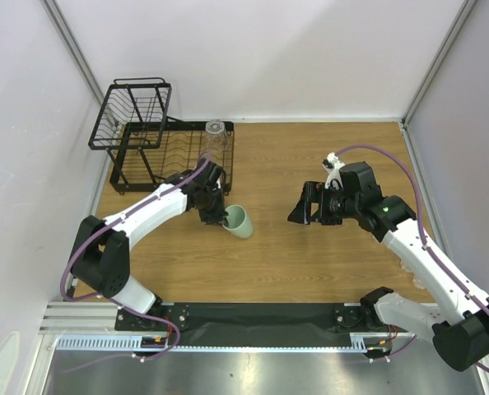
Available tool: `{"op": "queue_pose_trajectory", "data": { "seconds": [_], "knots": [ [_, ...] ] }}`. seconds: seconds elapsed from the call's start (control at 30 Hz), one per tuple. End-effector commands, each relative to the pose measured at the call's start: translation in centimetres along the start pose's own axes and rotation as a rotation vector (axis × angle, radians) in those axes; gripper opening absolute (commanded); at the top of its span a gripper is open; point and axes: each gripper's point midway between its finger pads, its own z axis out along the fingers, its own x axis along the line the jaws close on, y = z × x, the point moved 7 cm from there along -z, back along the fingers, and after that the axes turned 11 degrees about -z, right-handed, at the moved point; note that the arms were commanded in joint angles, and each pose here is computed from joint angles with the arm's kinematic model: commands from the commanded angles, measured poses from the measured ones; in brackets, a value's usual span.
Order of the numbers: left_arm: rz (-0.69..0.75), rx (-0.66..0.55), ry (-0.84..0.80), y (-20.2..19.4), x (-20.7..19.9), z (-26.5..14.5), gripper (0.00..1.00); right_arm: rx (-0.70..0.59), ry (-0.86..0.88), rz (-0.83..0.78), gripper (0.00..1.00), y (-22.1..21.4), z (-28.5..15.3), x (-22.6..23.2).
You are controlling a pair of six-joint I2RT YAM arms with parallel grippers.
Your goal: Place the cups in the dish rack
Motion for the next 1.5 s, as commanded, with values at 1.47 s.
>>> {"op": "queue_pose_trajectory", "data": {
  "seconds": [1.47],
  "knots": [
    [-0.39, -0.716, -1.59, -2.7, -1.4, -26.9, 0.0, -0.516, 0.945, 0.143, 1.0, 18.7, -4.3, 20.6]
  ]
}}
